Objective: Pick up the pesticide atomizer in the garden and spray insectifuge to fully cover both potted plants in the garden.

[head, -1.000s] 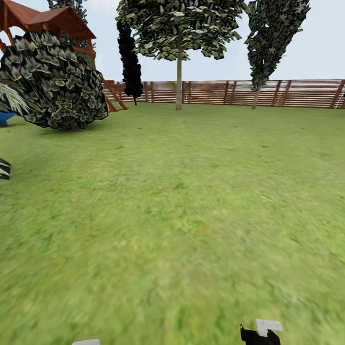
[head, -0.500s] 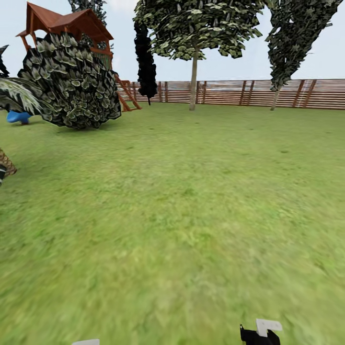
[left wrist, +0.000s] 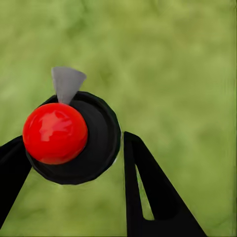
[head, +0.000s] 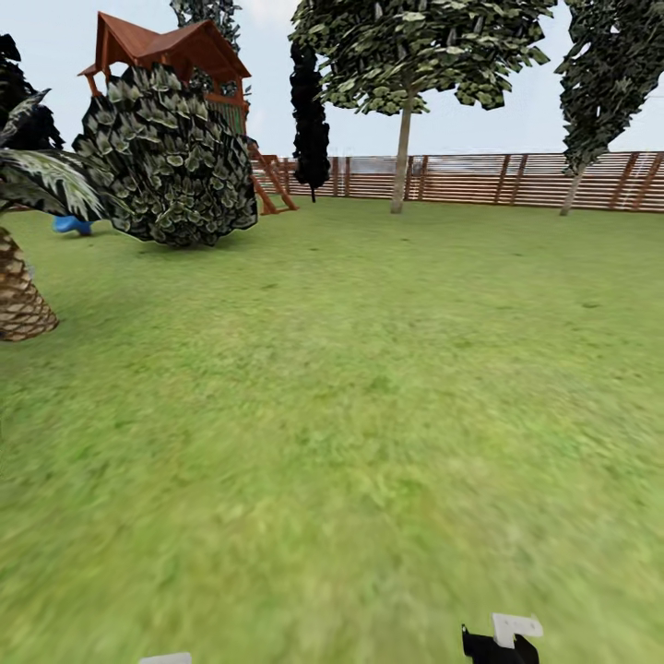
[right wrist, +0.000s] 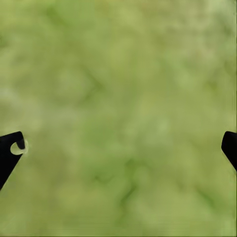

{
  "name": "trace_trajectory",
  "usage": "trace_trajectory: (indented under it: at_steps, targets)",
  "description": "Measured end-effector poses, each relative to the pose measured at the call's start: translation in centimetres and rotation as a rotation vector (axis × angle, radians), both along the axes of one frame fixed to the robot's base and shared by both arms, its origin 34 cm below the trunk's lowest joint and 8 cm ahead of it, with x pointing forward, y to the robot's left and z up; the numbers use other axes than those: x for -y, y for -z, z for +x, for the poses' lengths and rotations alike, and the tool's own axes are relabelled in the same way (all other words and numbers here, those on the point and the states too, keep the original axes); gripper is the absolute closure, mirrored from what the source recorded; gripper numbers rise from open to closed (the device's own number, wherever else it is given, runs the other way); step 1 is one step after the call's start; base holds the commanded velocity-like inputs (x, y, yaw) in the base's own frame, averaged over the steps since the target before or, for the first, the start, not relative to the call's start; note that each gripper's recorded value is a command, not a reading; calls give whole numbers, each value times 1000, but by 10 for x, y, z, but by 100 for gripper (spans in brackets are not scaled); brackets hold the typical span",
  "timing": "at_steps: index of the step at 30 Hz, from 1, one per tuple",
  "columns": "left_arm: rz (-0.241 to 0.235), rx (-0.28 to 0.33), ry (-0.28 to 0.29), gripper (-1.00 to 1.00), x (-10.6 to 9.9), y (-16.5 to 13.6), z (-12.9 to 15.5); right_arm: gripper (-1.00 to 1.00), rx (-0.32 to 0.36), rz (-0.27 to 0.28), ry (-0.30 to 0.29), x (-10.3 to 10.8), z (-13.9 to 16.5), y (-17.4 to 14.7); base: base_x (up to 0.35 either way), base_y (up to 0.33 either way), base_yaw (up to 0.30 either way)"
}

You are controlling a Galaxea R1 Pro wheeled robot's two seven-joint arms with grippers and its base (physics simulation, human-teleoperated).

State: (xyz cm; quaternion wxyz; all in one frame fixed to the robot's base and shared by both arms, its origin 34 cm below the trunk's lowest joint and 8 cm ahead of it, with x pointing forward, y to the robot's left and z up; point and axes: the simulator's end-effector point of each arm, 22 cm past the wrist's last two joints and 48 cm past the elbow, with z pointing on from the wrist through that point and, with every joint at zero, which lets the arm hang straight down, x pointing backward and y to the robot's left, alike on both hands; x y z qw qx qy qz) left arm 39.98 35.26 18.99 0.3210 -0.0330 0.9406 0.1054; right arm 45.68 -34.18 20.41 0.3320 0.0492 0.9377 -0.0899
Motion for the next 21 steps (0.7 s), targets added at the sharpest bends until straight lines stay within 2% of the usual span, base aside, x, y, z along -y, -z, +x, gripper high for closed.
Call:
trace_trajectory:
  at_steps: [12, 18, 21]
  targets:
    - [-1, 1, 1, 100, 1, 0, 0, -100, 0, 1, 0, 0, 0, 0, 306, -138, 188]
    - [-2, 9, -1, 100, 2, -1, 3, -100, -1, 0, 1, 1, 0, 0, 171, -16, 214]
    - [-9, 11, -29, 100, -1, -1, 3, -100, 0, -1, 2, 1, 0, 0, 325, -1, 215]
